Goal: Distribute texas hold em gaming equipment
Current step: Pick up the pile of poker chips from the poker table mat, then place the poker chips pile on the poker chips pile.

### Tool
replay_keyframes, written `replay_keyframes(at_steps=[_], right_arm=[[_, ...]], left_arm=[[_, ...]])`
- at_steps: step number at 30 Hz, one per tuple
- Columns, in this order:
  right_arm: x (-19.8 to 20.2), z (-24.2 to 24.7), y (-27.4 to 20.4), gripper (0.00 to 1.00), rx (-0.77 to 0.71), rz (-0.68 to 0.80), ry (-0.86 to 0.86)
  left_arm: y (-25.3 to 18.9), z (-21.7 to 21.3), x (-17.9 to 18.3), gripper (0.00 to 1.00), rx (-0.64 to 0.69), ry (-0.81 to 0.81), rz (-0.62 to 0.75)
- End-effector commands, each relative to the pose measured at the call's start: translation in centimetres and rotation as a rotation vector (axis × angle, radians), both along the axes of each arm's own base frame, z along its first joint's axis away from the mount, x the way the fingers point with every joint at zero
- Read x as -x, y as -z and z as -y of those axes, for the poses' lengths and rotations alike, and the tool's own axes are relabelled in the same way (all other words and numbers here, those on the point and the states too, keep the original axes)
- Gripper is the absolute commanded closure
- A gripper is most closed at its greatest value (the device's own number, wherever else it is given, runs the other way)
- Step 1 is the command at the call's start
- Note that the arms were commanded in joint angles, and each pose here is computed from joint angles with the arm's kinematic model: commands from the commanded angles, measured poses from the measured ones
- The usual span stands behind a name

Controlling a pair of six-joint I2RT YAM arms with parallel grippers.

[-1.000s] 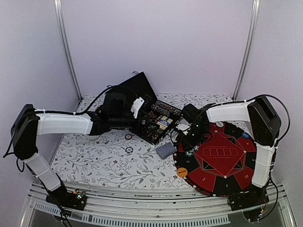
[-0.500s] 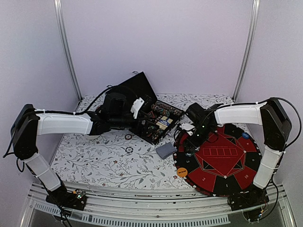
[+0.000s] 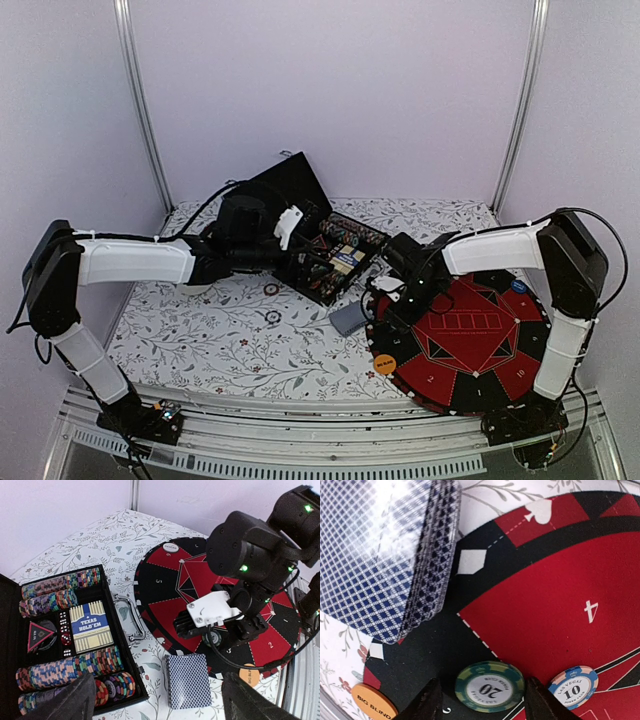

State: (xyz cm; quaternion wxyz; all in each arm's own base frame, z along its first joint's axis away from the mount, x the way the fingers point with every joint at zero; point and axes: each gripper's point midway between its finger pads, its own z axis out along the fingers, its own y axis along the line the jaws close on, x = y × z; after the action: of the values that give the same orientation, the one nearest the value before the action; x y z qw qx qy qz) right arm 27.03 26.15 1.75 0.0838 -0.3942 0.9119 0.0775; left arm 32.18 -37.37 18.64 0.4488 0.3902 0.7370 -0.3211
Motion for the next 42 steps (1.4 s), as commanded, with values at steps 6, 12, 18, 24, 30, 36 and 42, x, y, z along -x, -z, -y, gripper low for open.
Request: replay_keyframes(at_steps=[6,12,18,24,30,36,42], right_arm=[[0.4,1.3,1.2,0.45,0.121,0.015,0.012],[0.8,1.5,2.7,0.4,0.151,-0.025,-0.002],[1.1,1.8,3.4,0.54,0.18,-0.057,0.003],[0.9,2.2,2.1,0.79,0.196,-0.038,0.021],[-1.3,0.5,-2.5,0.8,0.101,0.071,0.041],[-3.5,2.9,-3.9,0.8,0.107,0.115,0.138],[-4.5,4.1,-2.2,0.8,0.129,0.079,0.181]], left_arm=[[0.6,-1.2,-0.5,0.11,-0.024,-0.026,-0.009],[0.9,-1.4,-0.5,0.11,-0.033,-0.031,-0.02],[0.9,-1.8,-0.5,0.11,-0.038,-0.04,-0.015],[0.6,-2.1,-0.8,0.11,-0.038,-0.049,-0.005],[0.4,-2.3,-0.9,0.11,-0.036,-0.057,-0.003],[0.5,-2.5,-0.8,0.11,-0.042,-0.06,-0.005],[0.5,-2.5,-0.9,0.11,-0.042,-0.062,-0.006]])
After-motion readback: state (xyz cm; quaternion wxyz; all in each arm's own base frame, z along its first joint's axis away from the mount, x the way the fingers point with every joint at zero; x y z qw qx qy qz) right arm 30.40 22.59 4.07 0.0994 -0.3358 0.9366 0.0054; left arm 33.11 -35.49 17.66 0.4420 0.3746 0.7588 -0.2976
